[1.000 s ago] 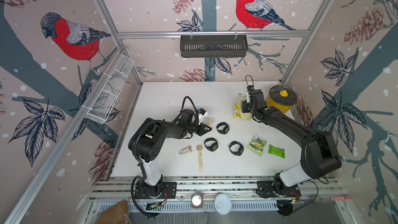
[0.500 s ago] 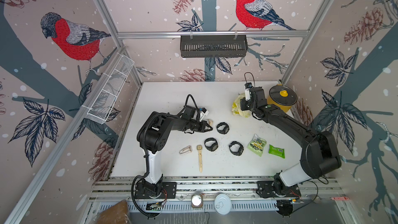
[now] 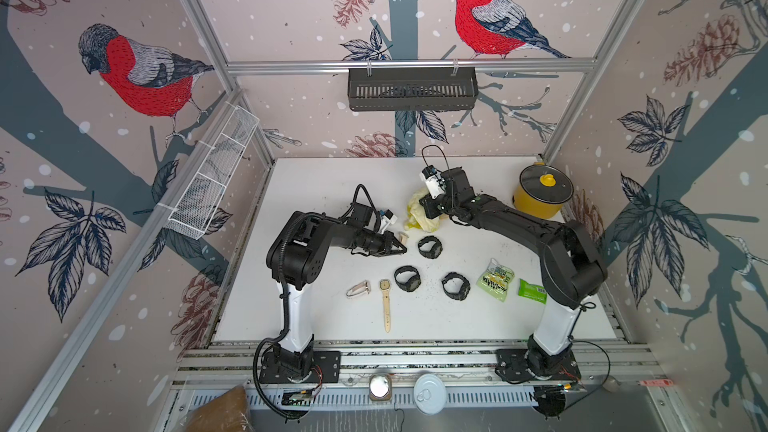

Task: Wipe the watch dial
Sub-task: Place the watch at the center of the board, then wipe the dirt from the watch dial, then hold the watch at the center of the board.

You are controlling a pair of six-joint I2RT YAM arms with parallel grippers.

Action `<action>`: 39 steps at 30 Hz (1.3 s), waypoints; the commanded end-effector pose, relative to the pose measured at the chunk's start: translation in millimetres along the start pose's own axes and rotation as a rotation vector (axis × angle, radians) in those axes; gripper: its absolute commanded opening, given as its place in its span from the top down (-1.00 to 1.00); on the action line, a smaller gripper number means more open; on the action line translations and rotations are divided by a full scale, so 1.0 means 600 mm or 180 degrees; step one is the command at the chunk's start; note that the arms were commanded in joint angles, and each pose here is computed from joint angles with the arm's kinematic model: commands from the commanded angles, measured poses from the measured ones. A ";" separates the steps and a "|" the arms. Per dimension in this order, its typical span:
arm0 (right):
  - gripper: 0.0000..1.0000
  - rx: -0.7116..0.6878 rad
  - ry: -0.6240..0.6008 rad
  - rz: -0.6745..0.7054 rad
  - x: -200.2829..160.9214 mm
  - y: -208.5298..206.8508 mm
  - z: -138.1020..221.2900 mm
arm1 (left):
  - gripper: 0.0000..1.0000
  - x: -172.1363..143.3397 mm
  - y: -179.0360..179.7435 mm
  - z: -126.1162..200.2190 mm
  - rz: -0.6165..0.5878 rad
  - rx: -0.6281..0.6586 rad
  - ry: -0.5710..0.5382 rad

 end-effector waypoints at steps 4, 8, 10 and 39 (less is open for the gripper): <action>0.90 0.0368 0.0279 0.0251 -0.024 0.044 -0.055 | 0.37 -0.006 0.016 0.010 0.0154 0.0220 -0.0047; 0.91 0.0424 0.0329 0.0230 -0.037 0.045 -0.063 | 0.38 -0.004 0.018 0.015 0.0175 0.0251 -0.0080; 0.91 0.0399 0.0355 0.0200 -0.044 0.040 -0.061 | 0.39 -0.006 0.021 0.017 0.0215 0.0298 -0.0089; 0.90 0.0128 0.0581 0.1345 -0.029 0.084 -0.076 | 0.90 -0.012 0.057 0.058 0.0511 0.0434 -0.0548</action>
Point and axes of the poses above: each gripper's point midway between its finger pads, its own z axis back along the fingers, its own y axis along the line the jaws close on, x = y × z, the point moved 10 cm from there along z, back along the fingers, and after that the axes turned 2 degrees about -z, right-handed, at the moved point
